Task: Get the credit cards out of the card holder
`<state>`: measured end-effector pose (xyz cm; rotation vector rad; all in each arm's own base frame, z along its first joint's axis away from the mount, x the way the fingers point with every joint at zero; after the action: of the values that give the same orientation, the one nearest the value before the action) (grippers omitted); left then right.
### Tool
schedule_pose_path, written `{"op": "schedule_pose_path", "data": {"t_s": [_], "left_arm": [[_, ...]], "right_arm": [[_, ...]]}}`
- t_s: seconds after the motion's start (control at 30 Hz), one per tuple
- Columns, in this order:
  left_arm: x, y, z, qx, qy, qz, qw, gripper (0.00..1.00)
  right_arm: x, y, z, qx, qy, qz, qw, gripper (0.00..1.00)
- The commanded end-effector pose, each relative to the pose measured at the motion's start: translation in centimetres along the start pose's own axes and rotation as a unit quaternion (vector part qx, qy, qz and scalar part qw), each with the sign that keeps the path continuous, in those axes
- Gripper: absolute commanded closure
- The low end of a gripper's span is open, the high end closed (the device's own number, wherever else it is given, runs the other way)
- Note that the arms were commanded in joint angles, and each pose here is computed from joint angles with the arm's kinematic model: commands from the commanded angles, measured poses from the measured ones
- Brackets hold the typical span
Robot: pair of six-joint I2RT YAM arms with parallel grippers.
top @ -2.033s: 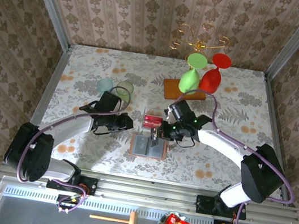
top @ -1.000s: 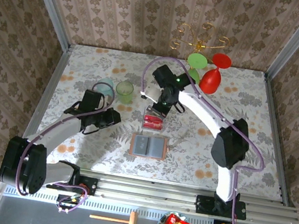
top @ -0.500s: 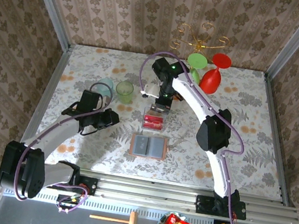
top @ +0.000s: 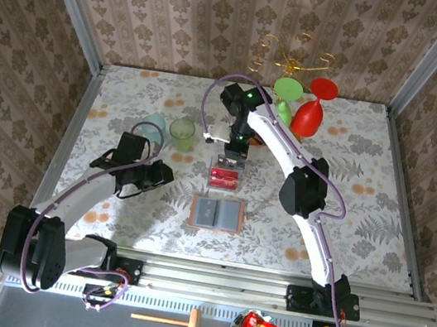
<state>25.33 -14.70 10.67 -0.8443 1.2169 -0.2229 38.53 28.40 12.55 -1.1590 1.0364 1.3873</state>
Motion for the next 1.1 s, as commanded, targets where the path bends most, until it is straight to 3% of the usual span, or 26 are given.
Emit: {"op": "schedule_pose_path", "data": {"t_s": [0.0, 0.5, 1.07], "left_arm": [[-0.6, -0.6, 0.7, -0.006, -0.010, -0.002, 1.000, 0.82], [-0.5, -0.4, 0.5, -0.008, -0.011, -0.004, 1.000, 0.82], [0.3, -0.3, 0.5, -0.014, -0.001, -0.006, 1.000, 0.82]], "right_arm": [[1.5, 0.7, -0.2, -0.007, 0.004, 0.035, 0.999, 1.00], [0.9, 0.4, 1.3, 0.001, -0.013, 0.020, 1.000, 1.00], [3.3, 0.2, 1.1, 0.061, -0.073, 0.074, 0.993, 1.00]]}}
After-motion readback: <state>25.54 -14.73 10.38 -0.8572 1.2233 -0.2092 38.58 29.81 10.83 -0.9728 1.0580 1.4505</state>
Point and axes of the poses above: each hand's point on the last joint's axis, 136 mm out from that joint toward the fingers, its own x axis out along the fingers, its own y axis along the line the jaws close on, z = x × y, the point moved 1 cm from there along -x, back along the fingers, and after that the axes turned 12 degrees about -x, right-handed, at the moved point
